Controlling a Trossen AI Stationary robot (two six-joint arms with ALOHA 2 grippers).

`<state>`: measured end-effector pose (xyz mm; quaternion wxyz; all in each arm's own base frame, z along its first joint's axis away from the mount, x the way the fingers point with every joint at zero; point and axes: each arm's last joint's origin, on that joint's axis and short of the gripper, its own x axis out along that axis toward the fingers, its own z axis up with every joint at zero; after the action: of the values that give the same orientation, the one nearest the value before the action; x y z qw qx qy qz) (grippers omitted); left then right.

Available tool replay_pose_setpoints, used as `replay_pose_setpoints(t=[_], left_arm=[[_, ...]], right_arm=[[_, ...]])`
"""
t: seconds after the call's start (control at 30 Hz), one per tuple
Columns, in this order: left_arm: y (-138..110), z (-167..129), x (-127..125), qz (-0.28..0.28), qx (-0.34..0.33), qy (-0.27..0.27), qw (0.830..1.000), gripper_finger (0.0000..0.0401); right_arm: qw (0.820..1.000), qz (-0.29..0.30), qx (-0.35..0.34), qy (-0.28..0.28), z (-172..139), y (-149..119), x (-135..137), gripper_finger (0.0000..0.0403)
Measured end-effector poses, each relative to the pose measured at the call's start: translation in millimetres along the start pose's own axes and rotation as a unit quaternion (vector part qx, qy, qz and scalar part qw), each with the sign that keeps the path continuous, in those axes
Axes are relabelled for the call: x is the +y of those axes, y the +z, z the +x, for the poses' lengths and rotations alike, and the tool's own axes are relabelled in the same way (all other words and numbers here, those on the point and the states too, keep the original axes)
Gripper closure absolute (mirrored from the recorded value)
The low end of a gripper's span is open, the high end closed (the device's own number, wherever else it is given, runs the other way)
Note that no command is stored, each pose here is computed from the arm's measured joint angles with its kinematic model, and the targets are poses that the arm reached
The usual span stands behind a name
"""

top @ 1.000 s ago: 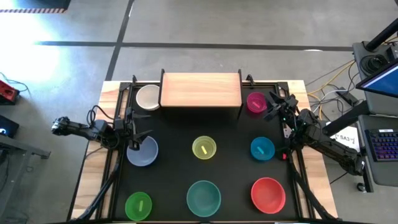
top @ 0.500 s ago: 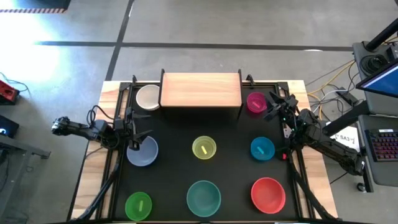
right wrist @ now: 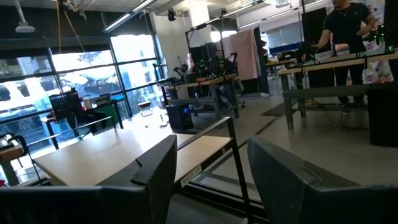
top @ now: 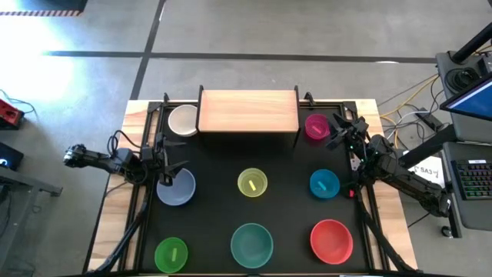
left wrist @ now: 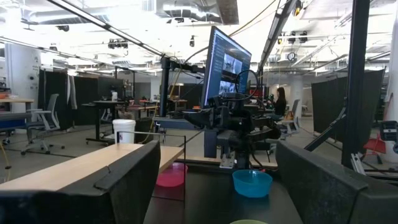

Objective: Place and stack bowls onto a shelf

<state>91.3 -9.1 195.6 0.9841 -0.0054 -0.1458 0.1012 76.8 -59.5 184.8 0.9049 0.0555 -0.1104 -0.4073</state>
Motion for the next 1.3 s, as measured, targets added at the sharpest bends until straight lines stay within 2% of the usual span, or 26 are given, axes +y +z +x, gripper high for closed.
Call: replay_pose_setpoints(t=[1.3], left_arm=[[1.0, 0.0, 0.1, -0.002, -0.005, 0.0, 1.0, 0.0099]], right_arm=[[1.0, -0.001, 0.0, 0.0, 0.0, 0.0, 0.0, 0.0218]])
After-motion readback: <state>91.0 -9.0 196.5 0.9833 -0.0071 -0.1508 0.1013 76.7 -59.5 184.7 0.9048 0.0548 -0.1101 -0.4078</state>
